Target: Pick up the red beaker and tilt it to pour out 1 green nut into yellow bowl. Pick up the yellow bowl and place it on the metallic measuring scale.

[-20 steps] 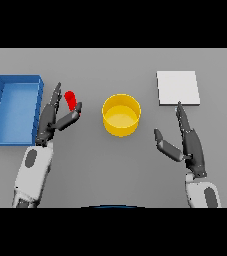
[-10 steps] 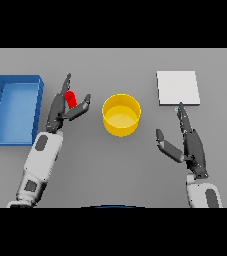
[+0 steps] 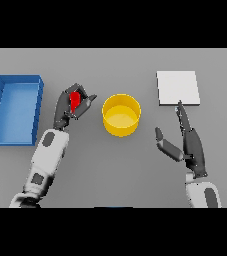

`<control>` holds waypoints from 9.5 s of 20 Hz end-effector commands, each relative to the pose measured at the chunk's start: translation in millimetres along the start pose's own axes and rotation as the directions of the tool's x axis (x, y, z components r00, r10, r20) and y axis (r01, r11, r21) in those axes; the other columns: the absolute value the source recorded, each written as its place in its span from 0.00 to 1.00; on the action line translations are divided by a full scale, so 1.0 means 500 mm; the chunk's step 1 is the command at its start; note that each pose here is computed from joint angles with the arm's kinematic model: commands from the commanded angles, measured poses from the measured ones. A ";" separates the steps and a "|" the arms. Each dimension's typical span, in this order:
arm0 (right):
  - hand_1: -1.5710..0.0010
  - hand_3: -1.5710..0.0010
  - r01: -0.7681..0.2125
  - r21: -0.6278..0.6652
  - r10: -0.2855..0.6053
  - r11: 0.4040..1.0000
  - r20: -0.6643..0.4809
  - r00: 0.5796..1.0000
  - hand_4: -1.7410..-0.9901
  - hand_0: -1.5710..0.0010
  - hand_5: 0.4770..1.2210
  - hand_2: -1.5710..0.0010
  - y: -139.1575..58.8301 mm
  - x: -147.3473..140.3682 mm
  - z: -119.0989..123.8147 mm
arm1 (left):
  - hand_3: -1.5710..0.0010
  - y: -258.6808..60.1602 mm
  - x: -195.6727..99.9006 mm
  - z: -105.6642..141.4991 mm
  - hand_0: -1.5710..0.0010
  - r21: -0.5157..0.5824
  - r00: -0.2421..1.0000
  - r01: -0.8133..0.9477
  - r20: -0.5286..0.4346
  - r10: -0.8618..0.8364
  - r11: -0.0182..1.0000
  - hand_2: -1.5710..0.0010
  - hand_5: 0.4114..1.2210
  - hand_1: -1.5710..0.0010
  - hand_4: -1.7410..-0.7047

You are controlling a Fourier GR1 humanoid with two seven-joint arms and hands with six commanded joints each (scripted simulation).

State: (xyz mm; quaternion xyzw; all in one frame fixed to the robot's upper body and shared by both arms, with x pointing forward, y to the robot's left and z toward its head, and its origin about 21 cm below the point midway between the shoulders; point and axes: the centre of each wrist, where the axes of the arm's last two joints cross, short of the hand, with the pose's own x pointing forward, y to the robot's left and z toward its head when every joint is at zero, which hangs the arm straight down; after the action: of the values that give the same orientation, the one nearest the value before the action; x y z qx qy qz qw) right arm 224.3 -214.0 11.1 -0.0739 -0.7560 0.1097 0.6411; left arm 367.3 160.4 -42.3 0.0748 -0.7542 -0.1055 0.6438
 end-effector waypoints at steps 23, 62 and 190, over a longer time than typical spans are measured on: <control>1.00 1.00 -0.070 -0.001 0.070 0.998 0.020 0.997 0.86 1.00 0.25 1.00 -0.002 -0.004 0.001 | 0.01 0.049 0.177 -0.065 0.01 -0.210 0.820 0.569 0.211 -0.532 0.795 0.01 0.90 0.01 0.00; 1.00 1.00 -0.054 0.010 0.054 0.998 0.041 0.998 0.91 1.00 0.26 1.00 0.018 -0.013 0.000 | 0.00 -0.206 0.347 -0.143 0.00 0.243 -0.668 0.601 0.676 -0.311 -0.761 0.00 1.00 0.00 0.01; 0.05 0.12 -0.743 0.652 0.628 -0.152 0.644 0.437 0.04 0.05 0.97 0.18 0.150 0.081 -0.300 | 1.00 0.403 0.147 0.023 1.00 0.013 0.670 0.619 -0.530 -0.520 0.785 1.00 0.34 1.00 0.97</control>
State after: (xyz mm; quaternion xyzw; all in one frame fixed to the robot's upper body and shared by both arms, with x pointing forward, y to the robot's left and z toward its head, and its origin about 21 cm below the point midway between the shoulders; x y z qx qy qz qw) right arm 363.1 -120.7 53.6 -0.0908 -0.4268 0.8253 0.3584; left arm 348.7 337.6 77.8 0.3937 -0.5059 -0.2060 0.7394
